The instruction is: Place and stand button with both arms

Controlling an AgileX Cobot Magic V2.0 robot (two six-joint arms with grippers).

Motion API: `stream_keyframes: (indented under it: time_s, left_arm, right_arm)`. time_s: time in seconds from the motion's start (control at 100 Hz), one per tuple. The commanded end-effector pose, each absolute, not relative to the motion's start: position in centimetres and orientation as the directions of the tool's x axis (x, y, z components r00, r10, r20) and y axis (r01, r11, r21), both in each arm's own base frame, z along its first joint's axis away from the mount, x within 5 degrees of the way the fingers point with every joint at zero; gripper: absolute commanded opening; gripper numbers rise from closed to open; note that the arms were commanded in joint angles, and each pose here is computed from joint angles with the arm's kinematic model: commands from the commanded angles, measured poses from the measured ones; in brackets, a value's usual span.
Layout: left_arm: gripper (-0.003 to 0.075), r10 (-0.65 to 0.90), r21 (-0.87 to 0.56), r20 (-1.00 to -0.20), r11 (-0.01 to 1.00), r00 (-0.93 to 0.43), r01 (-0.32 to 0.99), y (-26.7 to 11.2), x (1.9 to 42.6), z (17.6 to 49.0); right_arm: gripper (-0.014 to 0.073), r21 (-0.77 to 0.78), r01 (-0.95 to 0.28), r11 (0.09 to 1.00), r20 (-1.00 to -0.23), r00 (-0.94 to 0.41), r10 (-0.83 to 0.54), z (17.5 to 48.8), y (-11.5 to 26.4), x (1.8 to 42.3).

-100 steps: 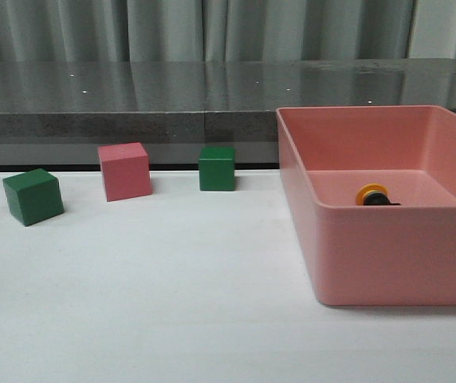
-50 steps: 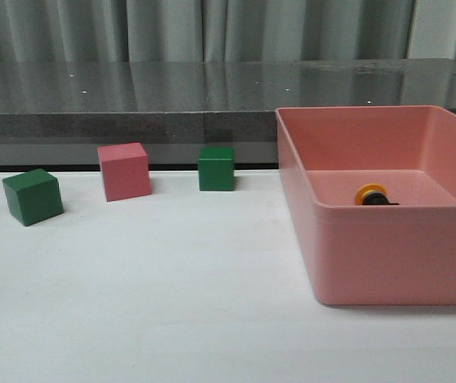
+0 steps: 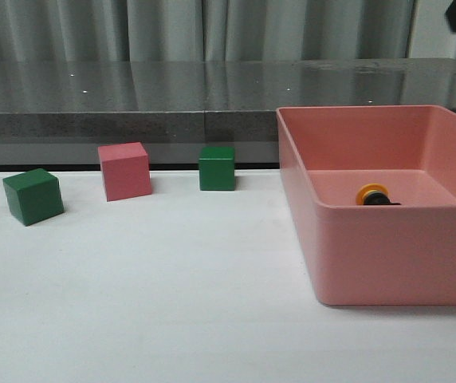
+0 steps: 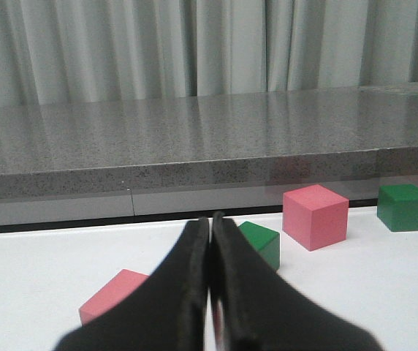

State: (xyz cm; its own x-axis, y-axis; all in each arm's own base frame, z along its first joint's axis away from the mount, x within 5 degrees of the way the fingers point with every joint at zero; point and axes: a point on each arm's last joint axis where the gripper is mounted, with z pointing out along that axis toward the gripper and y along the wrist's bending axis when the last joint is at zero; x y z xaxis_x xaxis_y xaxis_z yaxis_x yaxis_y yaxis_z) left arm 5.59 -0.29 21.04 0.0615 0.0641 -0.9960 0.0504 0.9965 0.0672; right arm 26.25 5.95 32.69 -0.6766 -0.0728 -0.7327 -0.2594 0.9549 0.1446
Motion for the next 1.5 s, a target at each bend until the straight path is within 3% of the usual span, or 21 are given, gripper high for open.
stream_keyframes:
  time_s: [0.0, 0.11, 0.19, 0.43, 0.82, 0.94, 1.09, 1.14, 1.32, 1.49]
  left_arm:
    - [-0.002, 0.057, 0.064, -0.991, 0.997, 0.124, 0.053, -0.3, 5.5, 20.4]
    - [-0.002, 0.057, 0.064, -0.991, 0.997, 0.124, 0.053, -0.3, 5.5, 20.4]
    - [-0.002, 0.057, 0.064, -0.991, 0.997, 0.124, 0.053, -0.3, 5.5, 20.4]
    - [-0.002, 0.057, 0.064, -0.991, 0.997, 0.124, 0.053, -0.3, 5.5, 20.4]
    - [-0.002, 0.057, 0.064, -0.991, 0.997, 0.124, 0.053, -0.3, 5.5, 20.4]
    - [-0.002, 0.057, 0.064, -0.991, 0.997, 0.124, 0.053, -0.3, 5.5, 20.4]
    - [-0.002, 0.057, 0.064, -0.991, 0.997, 0.124, 0.053, -0.3, 5.5, 20.4]
    - [-0.002, 0.057, 0.064, -0.991, 0.997, 0.124, 0.053, -0.3, 5.5, 20.4]
    - [-0.002, 0.057, 0.064, -0.991, 0.997, 0.124, 0.053, -0.3, 5.5, 20.4]
    - [-0.002, 0.057, 0.064, -0.991, 0.997, 0.124, 0.053, -0.3, 5.5, 20.4]
  right_arm:
    - [0.0172, 0.144, -0.269, 0.952, -0.749, -0.658, -0.073, 33.1, 6.4, 28.2]
    - [0.043, 0.146, -0.257, 0.955, -0.72, -0.69, -0.076, 31.3, 6.6, 30.1]
    - [0.0538, 0.133, -0.255, 0.958, -0.719, -0.69, -0.084, 30.3, 6.7, 31.1]
    - [0.0546, 0.107, -0.231, 0.967, -0.708, -0.7, -0.089, 26.4, 6.9, 34.2]
    - [0.0546, 0.101, -0.196, 0.975, -0.611, -0.786, -0.095, 19.3, 7.2, 36.9]
    - [0.0468, 0.104, -0.194, 0.975, -0.582, -0.807, -0.099, 18.2, 7.2, 37.1]
    - [0.0153, 0.111, -0.202, 0.973, -0.57, -0.815, -0.104, 18.6, 7.3, 37.1]
    - [0.0091, 0.117, -0.21, 0.971, -0.564, -0.819, -0.109, 19.2, 7.4, 37.2]
    - [0.0091, 0.139, -0.286, 0.948, -0.599, -0.787, -0.149, 25.0, 8.8, 37.0]
    - [0.0091, 0.026, -0.554, 0.832, -0.669, -0.628, -0.398, 31.6, 12.8, 36.3]
